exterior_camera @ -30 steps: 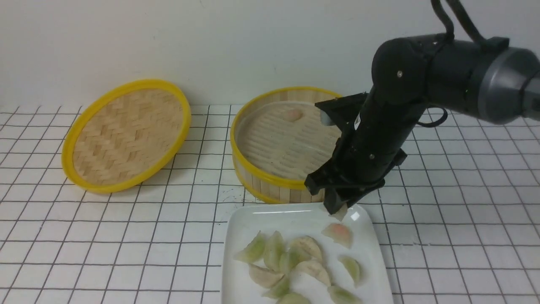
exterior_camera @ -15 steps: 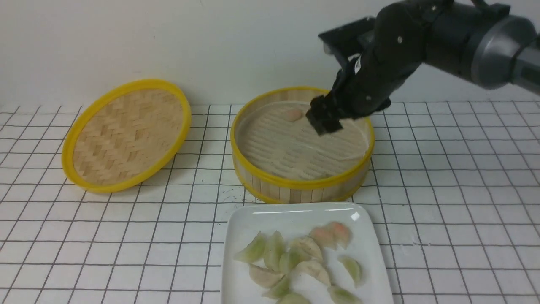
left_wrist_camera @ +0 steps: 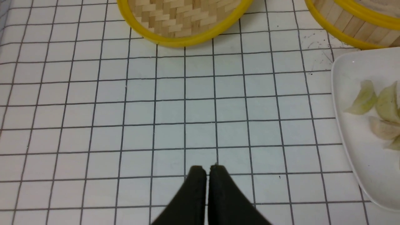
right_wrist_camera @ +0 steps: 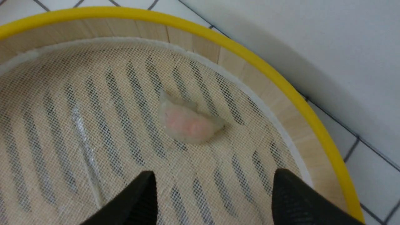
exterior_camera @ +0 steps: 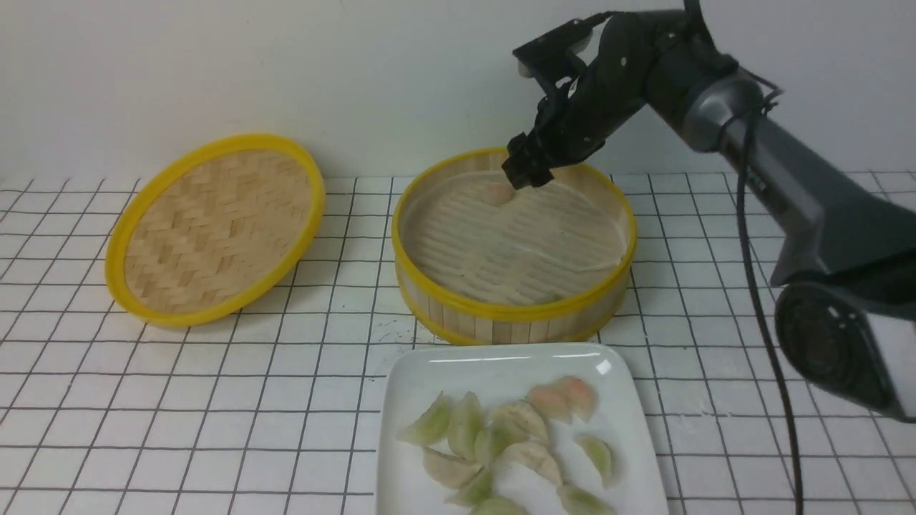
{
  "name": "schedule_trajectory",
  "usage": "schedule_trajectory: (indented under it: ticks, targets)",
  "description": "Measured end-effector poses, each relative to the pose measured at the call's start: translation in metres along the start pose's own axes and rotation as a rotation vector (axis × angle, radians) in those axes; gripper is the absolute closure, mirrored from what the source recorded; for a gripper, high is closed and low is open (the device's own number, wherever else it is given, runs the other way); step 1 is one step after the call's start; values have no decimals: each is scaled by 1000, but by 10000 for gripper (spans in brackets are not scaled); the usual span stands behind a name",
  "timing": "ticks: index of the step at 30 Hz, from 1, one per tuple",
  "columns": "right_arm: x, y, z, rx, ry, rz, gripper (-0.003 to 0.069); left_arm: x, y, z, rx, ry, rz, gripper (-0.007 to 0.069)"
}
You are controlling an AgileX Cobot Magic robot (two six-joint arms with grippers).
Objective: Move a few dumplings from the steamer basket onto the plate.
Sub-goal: Use the right arm to grab a dumpling from inside the steamer
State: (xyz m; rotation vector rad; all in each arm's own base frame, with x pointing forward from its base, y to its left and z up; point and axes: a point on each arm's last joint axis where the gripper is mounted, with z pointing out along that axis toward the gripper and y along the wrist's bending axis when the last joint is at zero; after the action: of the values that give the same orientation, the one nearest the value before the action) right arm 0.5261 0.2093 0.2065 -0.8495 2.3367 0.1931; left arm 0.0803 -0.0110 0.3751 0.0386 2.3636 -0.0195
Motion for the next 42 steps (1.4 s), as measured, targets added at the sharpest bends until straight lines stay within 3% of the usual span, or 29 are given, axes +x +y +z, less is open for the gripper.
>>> schedule_trajectory:
  ticks: [9,16,29,32,34,42]
  targets:
    - [7,-2,32,19,-59,-168,209,0,0,0,2,1,-20,631]
    - [9,5,42,-49,-99,-202,211,0,0,0,2,1,-32,631]
    - [16,6,63,-47,-152,-291,216,0,0,0,2,1,-42,631]
    - [16,7,64,-51,-154,-291,269,0,0,0,5,2,-56,631]
    - [16,7,64,-59,-152,-291,372,1,-1,0,12,6,-65,631]
    - [11,6,40,-65,-47,-201,386,1,-2,0,25,13,-72,631]
